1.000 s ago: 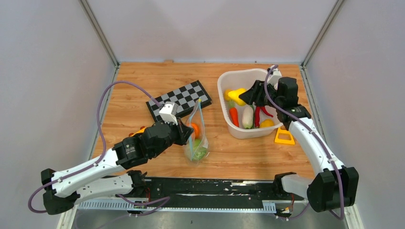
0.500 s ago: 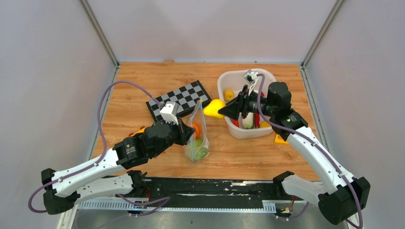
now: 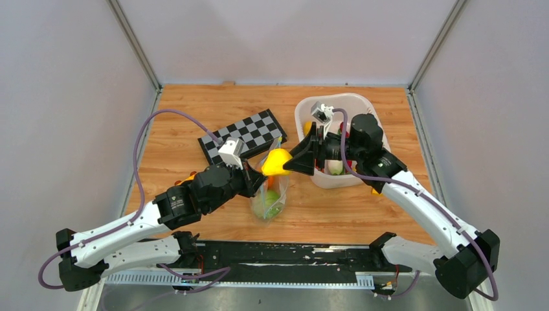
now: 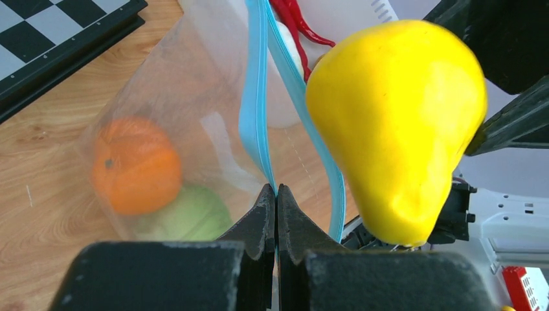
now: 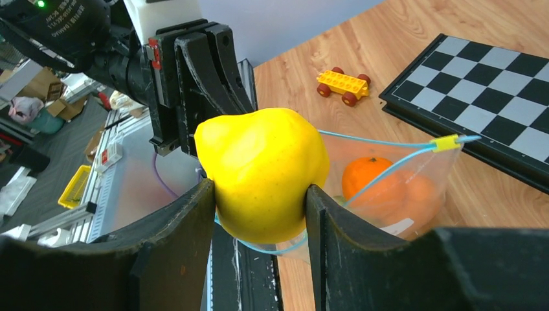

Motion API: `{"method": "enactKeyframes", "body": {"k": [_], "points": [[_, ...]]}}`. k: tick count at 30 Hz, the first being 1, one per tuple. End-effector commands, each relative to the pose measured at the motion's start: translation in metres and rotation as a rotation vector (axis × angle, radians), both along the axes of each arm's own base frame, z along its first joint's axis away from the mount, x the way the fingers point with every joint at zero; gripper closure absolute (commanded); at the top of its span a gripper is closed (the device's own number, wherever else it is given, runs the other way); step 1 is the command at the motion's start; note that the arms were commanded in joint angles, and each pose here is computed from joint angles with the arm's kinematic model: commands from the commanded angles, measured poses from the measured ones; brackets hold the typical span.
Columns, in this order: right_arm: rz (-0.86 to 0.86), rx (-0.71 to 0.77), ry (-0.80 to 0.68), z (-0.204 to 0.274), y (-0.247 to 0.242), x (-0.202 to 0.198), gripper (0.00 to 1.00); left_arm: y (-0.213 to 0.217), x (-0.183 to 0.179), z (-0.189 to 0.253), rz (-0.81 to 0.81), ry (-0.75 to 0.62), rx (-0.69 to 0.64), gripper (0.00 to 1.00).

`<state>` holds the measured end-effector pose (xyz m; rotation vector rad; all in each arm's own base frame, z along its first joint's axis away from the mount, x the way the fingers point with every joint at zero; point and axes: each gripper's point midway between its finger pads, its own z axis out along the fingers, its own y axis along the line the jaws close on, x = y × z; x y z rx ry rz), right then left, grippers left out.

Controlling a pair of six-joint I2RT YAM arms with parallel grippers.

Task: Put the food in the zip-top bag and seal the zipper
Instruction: Place the fake fruit in the zipper food storage bag.

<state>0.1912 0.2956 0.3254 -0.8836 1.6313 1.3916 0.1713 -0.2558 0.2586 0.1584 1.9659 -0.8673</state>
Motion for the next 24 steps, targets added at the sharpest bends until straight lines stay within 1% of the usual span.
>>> {"method": "enactKeyframes", "body": {"k": [1,6,11,16,18,22,24], "points": [[0.088,0.008,-0.09,0.002,0.006,-0.005,0.6,-0.006,0.0,0.018,-0.022,-0.044,-0.067,1.0],[0.115,-0.047,-0.092,-0.017,0.006,-0.003,0.6,-0.005,-0.001,0.021,-0.022,-0.048,-0.082,1.0],[0.04,-0.138,-0.136,-0.032,-0.002,0.008,0.59,-0.002,-0.001,0.021,-0.014,-0.05,-0.087,1.0],[-0.051,-0.197,-0.141,-0.043,-0.01,0.021,0.56,-0.003,0.0,0.021,-0.013,-0.052,-0.087,1.0],[-0.068,-0.222,-0.167,-0.045,-0.012,0.024,0.55,-0.004,-0.001,0.02,-0.019,-0.05,-0.086,1.0],[-0.106,-0.245,-0.182,-0.043,-0.015,0.027,0.51,-0.003,-0.001,0.021,-0.017,-0.05,-0.087,1.0],[-0.113,-0.246,-0.187,-0.042,-0.016,0.027,0.45,-0.003,-0.001,0.022,-0.017,-0.053,-0.089,1.0]]}}
